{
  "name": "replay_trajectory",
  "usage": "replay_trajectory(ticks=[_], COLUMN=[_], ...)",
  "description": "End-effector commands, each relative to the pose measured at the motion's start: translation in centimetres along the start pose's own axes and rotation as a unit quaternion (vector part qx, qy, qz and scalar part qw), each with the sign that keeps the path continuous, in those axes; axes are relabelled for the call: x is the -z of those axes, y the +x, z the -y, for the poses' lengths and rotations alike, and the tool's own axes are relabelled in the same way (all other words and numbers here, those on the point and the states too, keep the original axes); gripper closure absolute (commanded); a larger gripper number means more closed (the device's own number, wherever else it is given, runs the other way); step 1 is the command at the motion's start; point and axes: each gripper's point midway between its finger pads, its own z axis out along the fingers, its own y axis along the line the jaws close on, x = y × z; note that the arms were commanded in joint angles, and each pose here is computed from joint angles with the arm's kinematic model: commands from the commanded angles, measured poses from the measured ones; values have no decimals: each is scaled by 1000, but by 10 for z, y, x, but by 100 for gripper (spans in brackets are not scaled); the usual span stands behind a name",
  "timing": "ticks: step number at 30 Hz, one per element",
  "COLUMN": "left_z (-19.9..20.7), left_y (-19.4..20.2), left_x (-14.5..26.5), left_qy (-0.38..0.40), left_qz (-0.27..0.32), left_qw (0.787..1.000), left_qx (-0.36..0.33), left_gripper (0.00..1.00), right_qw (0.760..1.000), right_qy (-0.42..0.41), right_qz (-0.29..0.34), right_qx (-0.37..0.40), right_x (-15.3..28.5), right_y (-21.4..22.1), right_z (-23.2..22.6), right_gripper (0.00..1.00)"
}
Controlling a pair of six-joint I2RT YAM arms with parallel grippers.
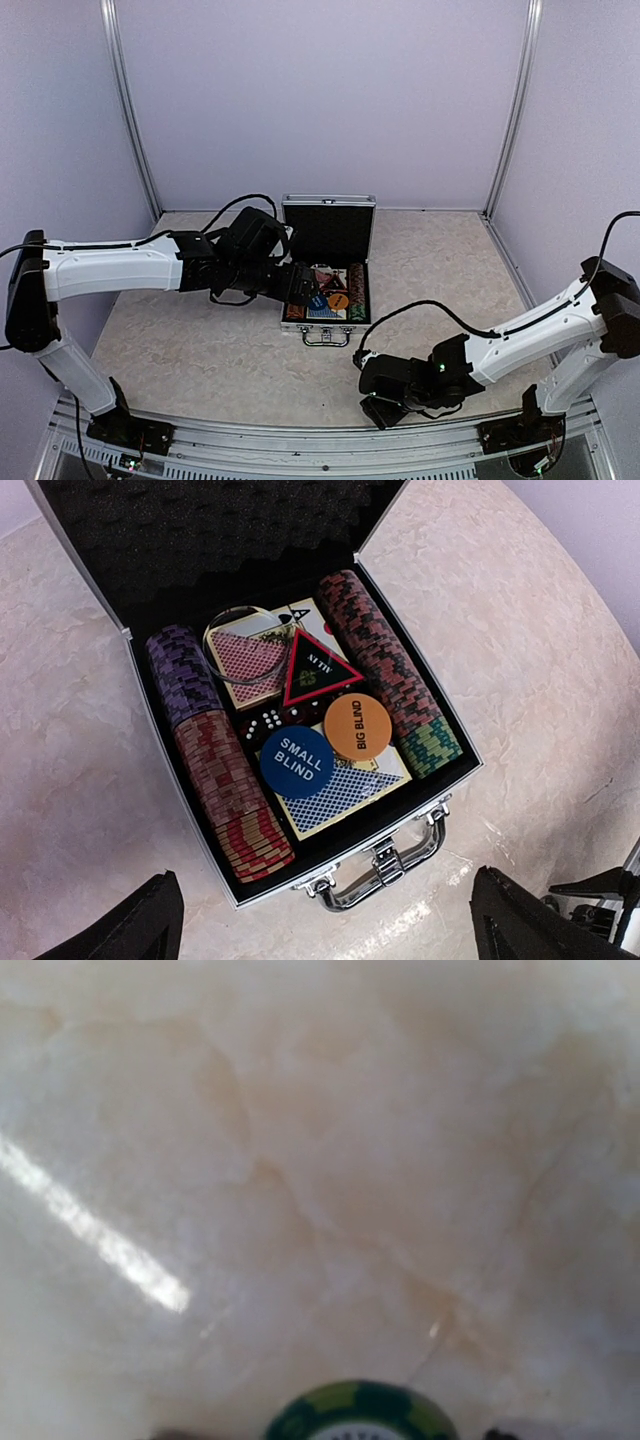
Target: Pack up texas hold em set
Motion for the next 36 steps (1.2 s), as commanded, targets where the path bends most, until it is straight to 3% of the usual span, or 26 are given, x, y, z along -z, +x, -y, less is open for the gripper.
replay_trajectory(ticks=[1,6,14,24,36], left_z=[5,7,14,20,59], left_y=[-5,-5,16,60,89], left_x=[8,8,2,-8,-19], left_qy=[12,18,36,64,132], left_qz=[14,13,-16,-70,-114], left_qw=[1000,1000,999,994,983], left_qx=[8,14,33,55,53], left_gripper=[1,1,1,1,1], right_qw=[998,998,998,999,997], right_qy=[13,9,12,14,15], right_qz=[-55,-54,-50,-27,10], right_qx=[8,10,22,45,69], right_x=[-7,-7,-7,0,13], right_y=[36,35,32,12,-19], right_z=[12,10,10,4,-6], right_gripper=[39,47,71,71,70])
